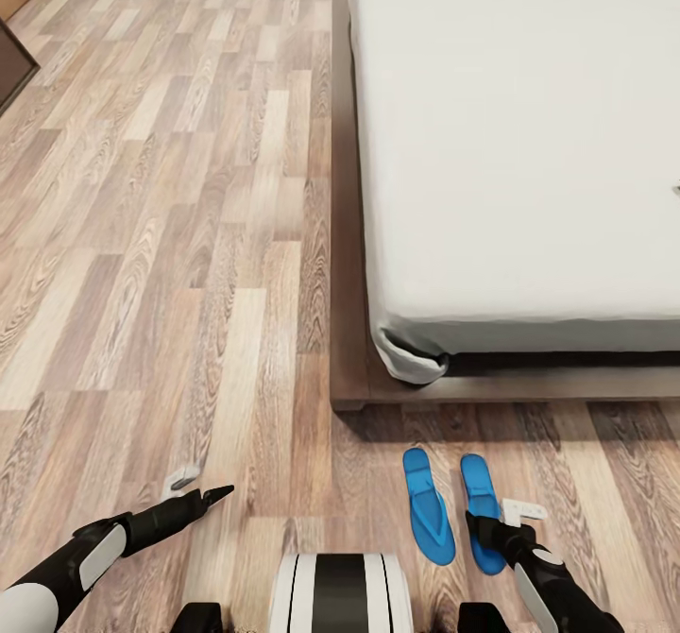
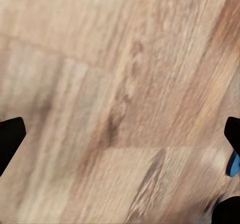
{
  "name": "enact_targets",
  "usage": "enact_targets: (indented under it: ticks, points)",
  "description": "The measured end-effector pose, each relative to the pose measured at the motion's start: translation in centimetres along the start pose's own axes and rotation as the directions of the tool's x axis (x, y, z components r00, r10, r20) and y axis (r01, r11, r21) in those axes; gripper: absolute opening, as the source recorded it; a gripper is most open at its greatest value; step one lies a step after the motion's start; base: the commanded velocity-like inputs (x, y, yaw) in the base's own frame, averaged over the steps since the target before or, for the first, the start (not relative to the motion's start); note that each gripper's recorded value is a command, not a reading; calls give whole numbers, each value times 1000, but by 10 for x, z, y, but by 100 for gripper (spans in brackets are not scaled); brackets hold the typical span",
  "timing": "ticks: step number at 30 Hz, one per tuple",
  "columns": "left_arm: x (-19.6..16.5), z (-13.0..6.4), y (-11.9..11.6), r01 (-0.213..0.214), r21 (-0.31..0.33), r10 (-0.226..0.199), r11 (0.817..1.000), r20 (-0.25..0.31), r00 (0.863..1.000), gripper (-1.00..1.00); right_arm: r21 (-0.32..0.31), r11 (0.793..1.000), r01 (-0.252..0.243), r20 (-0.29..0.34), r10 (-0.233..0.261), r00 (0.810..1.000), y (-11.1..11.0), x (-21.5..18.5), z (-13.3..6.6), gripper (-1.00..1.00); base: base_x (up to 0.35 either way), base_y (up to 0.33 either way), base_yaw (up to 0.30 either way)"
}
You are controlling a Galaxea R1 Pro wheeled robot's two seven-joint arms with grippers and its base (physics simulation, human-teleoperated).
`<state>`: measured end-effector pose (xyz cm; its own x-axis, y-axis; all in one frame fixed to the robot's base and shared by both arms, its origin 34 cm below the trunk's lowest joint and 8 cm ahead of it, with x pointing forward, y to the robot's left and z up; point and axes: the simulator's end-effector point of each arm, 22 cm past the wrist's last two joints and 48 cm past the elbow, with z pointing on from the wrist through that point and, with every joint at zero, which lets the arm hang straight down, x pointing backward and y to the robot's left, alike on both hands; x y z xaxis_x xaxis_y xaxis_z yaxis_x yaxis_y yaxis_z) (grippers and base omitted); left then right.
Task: In the bedroom, move the book from the bed onto either nightstand, and place the two sandals side by side next to the bed.
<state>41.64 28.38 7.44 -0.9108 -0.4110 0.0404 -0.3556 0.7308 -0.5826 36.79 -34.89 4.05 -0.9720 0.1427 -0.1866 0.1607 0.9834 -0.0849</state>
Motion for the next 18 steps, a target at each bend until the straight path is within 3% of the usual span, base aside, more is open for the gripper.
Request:
enact_targets:
  ticks: [11, 18]
  points:
    - [12, 6, 12, 18, -13, -18, 1000, -24, 1000, 100, 3, 1000, 3, -33, -3, 999, -1, 10, 6, -100, 0, 0, 0]
    - [10, 6, 12, 22, -13, -23, 1000, -18, 1000, 100, -2, 1000, -2, 5, 2, 1000, 2, -7, 6, -100, 0, 0, 0]
